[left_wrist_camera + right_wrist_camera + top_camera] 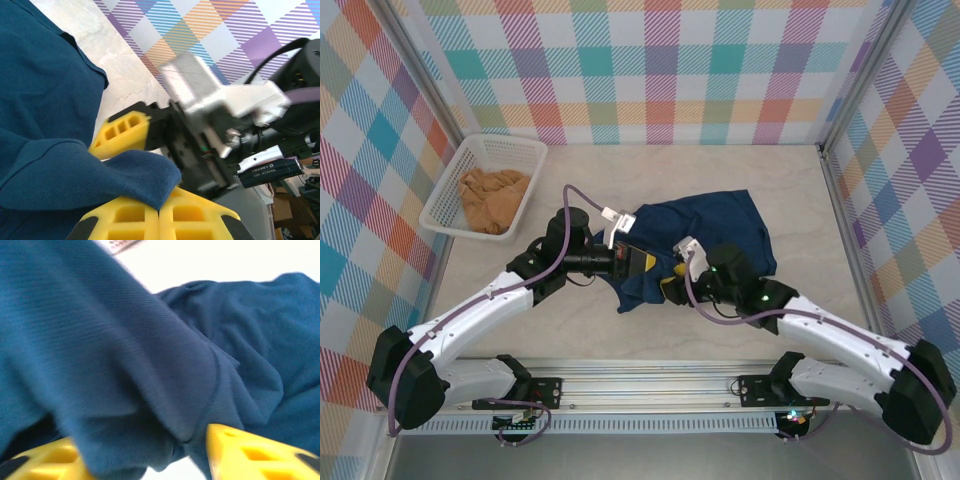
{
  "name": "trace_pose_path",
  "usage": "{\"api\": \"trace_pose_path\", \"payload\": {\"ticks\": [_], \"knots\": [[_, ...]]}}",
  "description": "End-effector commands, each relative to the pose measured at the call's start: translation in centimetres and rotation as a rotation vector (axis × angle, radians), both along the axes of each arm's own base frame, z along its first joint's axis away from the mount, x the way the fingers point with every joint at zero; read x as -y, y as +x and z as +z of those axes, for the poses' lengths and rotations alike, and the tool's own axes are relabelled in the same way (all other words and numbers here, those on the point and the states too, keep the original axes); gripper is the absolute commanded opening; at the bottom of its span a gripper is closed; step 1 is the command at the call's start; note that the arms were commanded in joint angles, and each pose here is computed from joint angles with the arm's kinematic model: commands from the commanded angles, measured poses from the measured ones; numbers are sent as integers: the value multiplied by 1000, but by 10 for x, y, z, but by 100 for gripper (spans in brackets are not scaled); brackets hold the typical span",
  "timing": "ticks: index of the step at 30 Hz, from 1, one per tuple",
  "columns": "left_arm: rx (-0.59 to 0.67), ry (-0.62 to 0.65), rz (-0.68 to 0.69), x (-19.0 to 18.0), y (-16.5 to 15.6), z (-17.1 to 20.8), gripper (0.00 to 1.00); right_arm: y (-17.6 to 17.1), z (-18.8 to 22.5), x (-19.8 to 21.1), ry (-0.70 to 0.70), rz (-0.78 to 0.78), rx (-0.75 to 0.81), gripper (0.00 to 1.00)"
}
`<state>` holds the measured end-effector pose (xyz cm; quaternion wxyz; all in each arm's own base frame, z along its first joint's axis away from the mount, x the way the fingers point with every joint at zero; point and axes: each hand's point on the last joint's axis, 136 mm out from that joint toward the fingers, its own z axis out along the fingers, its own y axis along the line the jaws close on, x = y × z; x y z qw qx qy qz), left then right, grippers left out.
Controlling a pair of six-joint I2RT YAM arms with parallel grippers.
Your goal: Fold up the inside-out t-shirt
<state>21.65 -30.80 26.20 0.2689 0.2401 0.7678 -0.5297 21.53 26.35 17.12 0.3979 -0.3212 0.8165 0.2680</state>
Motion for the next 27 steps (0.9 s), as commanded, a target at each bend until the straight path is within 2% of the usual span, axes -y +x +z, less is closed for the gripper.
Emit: {"api": "trace_pose_path", "payload": {"ticks": [1,3,5,7,11,15,19,22,27], "knots": [[17,-4,22,-6,5,5,0,18,34,-15,82,-23,86,23],[10,41,108,-18,18,-3,0,6,42,-18,135,43,79,10],[-24,87,231,-38,37,-14,0,-13,53,-16,229,153,43,5],[-61,110,304,-52,50,-25,0,-26,67,-10,336,234,-1,2],[-92,121,346,-59,59,-35,0,-33,87,0,509,315,-87,0],[-100,142,373,-61,66,-37,2,-37,91,-4,551,372,-121,0],[-108,194,396,-64,71,-43,16,-35,93,-10,572,407,-150,0],[-94,224,409,-69,69,-43,34,-30,93,-13,580,401,-153,0],[8,233,445,-83,58,-26,53,-19,87,-13,561,345,-168,0]]}}
